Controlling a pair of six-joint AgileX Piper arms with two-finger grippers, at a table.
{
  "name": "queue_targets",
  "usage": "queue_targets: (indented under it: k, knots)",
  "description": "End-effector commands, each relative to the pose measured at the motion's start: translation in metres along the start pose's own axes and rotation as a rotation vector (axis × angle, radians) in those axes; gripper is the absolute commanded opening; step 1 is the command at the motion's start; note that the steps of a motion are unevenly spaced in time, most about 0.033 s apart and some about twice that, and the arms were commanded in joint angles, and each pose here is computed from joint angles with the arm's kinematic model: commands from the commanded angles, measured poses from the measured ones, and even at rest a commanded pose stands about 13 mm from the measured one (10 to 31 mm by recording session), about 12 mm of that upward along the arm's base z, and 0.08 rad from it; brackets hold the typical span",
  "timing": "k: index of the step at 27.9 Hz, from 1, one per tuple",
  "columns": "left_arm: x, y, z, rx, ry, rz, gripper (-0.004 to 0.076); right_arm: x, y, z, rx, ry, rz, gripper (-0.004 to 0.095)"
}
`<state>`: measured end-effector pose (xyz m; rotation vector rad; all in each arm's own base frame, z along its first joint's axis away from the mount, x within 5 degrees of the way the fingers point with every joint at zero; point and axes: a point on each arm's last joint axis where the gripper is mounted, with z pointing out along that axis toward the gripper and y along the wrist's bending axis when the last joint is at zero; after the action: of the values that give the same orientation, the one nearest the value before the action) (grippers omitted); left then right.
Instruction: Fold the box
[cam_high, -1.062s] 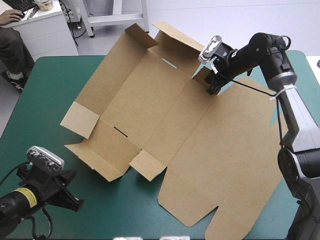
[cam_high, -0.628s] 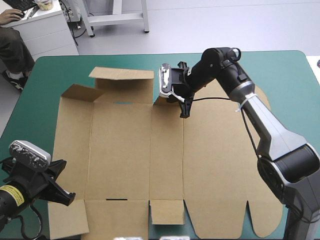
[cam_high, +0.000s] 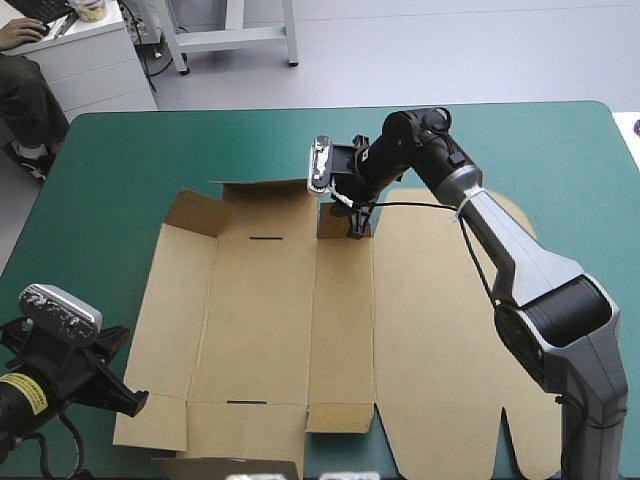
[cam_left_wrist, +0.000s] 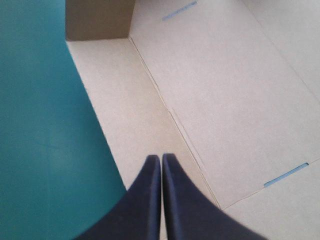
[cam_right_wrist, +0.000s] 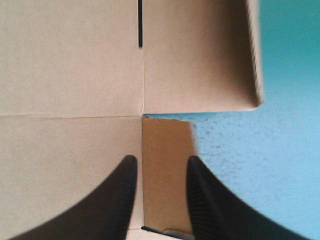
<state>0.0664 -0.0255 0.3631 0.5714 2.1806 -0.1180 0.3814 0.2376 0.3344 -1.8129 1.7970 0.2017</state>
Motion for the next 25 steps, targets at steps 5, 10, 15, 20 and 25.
queue_targets:
  k: [5,10,15,20,25]
  knots:
    - [-0.011,0.001,-0.006,0.001,-0.077,0.003,-0.001,-0.01,-0.005,-0.053,0.177,-0.003,0.129,0.0659]
    - [-0.012,0.001,-0.006,0.0,-0.079,0.004,-0.001,-0.009,0.001,-0.091,0.274,0.048,0.172,0.0467]
    - [-0.011,0.001,-0.006,-0.006,-0.077,0.006,-0.001,-0.007,0.015,-0.132,0.323,0.068,0.342,0.0047]
    - [-0.012,0.003,-0.006,-0.019,-0.08,0.014,-0.001,0.001,0.016,-0.16,0.485,0.102,0.518,-0.0019]
    - [-0.012,0.005,-0.006,-0.04,-0.081,0.025,-0.001,0.017,0.014,-0.19,0.599,0.094,0.651,-0.0019]
